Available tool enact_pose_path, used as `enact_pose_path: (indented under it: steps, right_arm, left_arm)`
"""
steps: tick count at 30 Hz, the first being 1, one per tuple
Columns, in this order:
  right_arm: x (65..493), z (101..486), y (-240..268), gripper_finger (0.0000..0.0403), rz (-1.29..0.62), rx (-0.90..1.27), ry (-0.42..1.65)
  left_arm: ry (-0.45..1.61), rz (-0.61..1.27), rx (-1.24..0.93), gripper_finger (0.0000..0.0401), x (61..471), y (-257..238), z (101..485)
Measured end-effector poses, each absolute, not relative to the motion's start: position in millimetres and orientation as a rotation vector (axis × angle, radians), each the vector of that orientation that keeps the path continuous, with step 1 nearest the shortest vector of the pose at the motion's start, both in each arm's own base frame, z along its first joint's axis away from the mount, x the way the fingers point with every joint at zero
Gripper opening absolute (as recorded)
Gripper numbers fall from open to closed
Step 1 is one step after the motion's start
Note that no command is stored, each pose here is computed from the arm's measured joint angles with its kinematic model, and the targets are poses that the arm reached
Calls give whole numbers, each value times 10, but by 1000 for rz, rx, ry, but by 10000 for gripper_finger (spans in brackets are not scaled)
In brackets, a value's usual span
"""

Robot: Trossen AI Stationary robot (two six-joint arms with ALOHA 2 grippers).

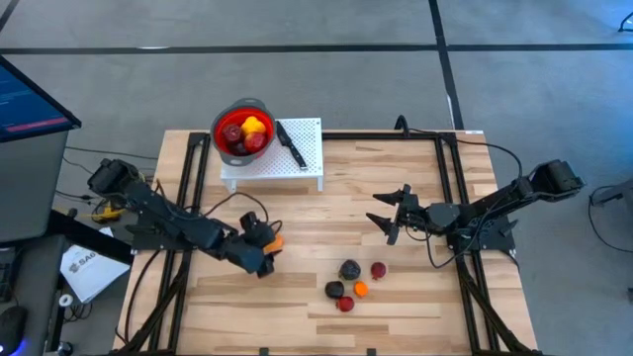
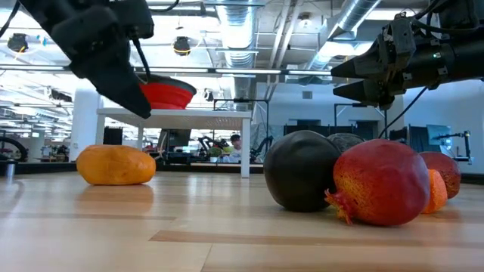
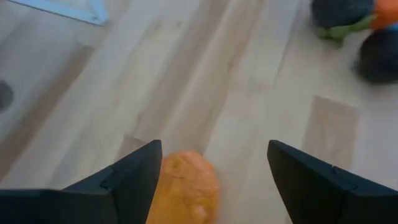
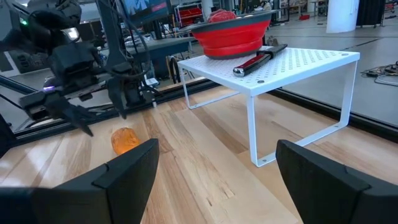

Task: Pick & Place Fruit
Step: Put the yellow mango into the red strainer bowl on the shelf

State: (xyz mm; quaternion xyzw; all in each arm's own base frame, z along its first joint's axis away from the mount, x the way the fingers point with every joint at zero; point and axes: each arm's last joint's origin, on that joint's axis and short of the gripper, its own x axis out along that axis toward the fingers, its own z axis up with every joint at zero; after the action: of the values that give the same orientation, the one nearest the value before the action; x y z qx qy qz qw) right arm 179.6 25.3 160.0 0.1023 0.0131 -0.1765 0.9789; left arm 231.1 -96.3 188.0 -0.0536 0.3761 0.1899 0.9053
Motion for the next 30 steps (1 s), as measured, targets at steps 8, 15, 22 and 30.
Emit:
enact_pose_path:
  steps: [8,15,22,30]
  right_arm:
    - [1796,1599,256,317,-354,205,28]
    - [1796,1593,257,317,-352,203,34]
    - [1796,1592,257,317,-352,203,35]
    - [1797,1592,253,317,-354,202,35]
  left_arm:
    - [892,445,-83,287,2245,-931,1554]
    - [971,470,-207,287,2136,-959,1310]
    - [897,449,-241,238,2153,-1085,1251]
    - [435,299,-292,201,2468,-1292,1577]
